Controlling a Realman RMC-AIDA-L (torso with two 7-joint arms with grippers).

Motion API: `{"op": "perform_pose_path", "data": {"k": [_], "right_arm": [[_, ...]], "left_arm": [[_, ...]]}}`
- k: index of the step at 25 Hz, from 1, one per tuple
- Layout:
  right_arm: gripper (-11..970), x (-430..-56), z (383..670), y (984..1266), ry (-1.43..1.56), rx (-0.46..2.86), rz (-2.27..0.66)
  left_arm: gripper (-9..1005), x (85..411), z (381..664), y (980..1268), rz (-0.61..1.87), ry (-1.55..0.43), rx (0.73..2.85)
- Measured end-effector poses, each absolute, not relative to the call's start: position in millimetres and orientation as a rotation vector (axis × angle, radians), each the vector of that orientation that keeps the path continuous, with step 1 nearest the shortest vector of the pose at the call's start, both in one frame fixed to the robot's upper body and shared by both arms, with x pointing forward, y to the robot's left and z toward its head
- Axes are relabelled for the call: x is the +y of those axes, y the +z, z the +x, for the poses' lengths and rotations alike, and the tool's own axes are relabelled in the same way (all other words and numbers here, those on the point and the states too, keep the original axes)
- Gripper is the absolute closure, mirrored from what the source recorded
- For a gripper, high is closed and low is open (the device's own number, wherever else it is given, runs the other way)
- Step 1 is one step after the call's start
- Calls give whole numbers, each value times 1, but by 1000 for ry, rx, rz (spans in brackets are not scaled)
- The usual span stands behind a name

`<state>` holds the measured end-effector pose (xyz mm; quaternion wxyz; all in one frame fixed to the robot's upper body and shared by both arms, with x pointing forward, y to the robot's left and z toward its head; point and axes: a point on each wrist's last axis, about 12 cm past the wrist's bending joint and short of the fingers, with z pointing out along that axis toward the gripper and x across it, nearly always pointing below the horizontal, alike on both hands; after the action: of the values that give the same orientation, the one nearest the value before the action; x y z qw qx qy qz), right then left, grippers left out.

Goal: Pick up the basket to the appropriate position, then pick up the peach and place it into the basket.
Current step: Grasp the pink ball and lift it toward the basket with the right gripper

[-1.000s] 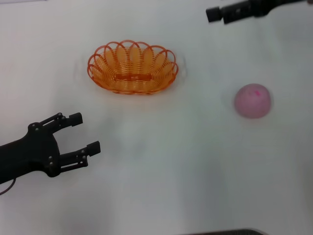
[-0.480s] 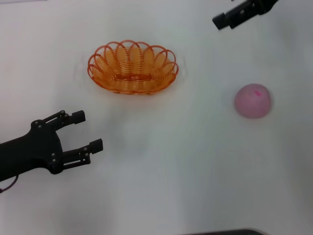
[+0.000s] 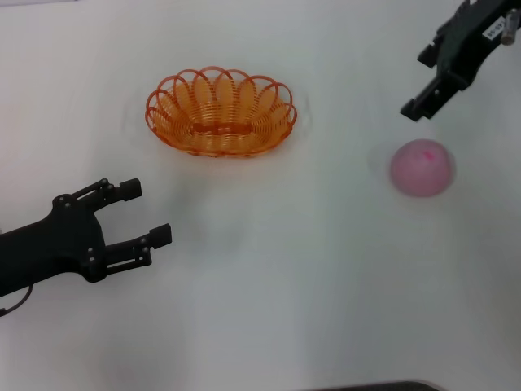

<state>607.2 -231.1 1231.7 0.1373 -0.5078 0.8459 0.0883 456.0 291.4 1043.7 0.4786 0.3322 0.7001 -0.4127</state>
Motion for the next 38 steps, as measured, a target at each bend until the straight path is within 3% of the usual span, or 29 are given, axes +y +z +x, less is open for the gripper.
{"op": "perform_pose_path", "data": {"k": [15,29,38], "right_arm": [[71,-221,605,1209,181,2551,-1570],[73,-214,610,1146,105,2619,-1646],[74,-213,610,1138,92,2622,-1653]], "left_arm": [[122,290,460,1045,814,-1004,1705],[121,286,466,1044,805,-1004,1708],[121,284,471,1045,807,-1003,1713]]}}
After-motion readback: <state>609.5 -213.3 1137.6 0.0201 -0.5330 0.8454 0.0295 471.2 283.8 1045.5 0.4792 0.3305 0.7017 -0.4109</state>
